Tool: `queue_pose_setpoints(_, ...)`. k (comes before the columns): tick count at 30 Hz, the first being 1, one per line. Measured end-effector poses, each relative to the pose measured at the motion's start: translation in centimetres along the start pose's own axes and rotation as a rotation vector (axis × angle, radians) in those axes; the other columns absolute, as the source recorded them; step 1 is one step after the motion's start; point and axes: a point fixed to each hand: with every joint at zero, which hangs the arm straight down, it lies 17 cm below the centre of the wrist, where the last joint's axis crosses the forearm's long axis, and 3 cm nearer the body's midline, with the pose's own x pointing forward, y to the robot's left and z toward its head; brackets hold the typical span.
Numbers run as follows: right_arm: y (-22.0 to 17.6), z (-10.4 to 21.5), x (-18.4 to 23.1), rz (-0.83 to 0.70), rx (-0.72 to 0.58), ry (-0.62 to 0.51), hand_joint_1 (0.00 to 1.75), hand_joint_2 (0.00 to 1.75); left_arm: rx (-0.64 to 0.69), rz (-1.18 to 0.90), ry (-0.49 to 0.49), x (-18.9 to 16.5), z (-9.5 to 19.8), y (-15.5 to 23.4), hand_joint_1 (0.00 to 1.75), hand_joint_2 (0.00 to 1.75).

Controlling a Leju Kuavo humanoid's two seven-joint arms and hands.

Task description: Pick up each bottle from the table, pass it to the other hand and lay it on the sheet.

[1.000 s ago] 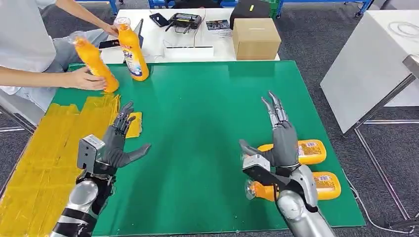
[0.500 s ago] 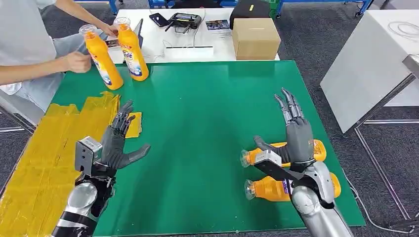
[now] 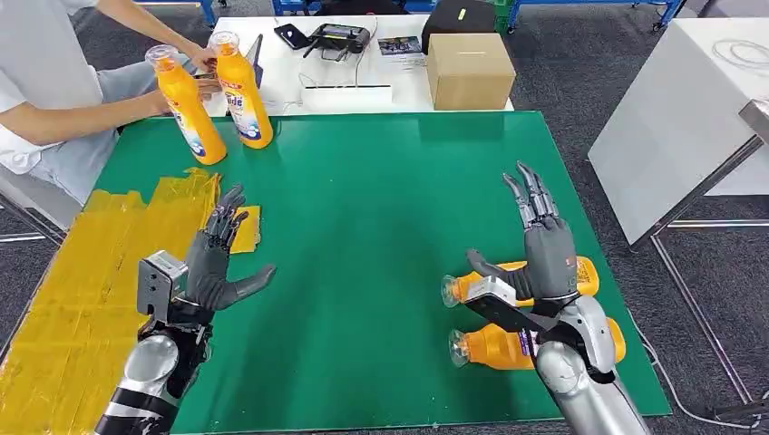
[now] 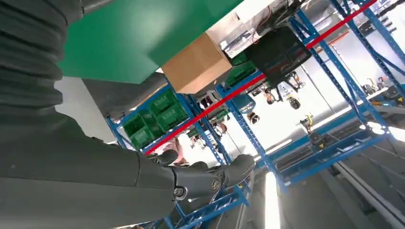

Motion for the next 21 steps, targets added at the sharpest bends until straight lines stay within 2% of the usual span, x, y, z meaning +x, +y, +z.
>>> queue_pose_setpoints(4,0.3,0.1,-1.1,0.063,0.049,0.014,0.00,1.75,0.000,0.001,0.018,-0.3,0.0,-0.1,0.00,1.75)
queue_pose_setpoints(8,0.4,-0.1,-3.8,0.164,0.160,0.024,0.00,1.75,-0.002,0.013,0.027,-0.4,-0.1,-0.3,0.00,1.75)
queue_pose_setpoints(11,1.6,0.1,-5.8,0.156,0.303,0.029,0.00,1.75,-0.021,0.021,0.031,-0.4,-0.1,-1.0,0.00,1.75)
queue_pose_setpoints(14,2.5,1.0,-9.0,0.176,0.453,0.092,0.00,1.75,-0.026,0.007,0.035,-0.6,-0.2,-1.7,0.00,1.75)
queue_pose_setpoints(21,2.0,2.2,-12.0,0.271,0.489,0.143,0.00,1.75,-0.021,-0.006,0.037,-0.8,-0.3,-2.0,0.00,1.75)
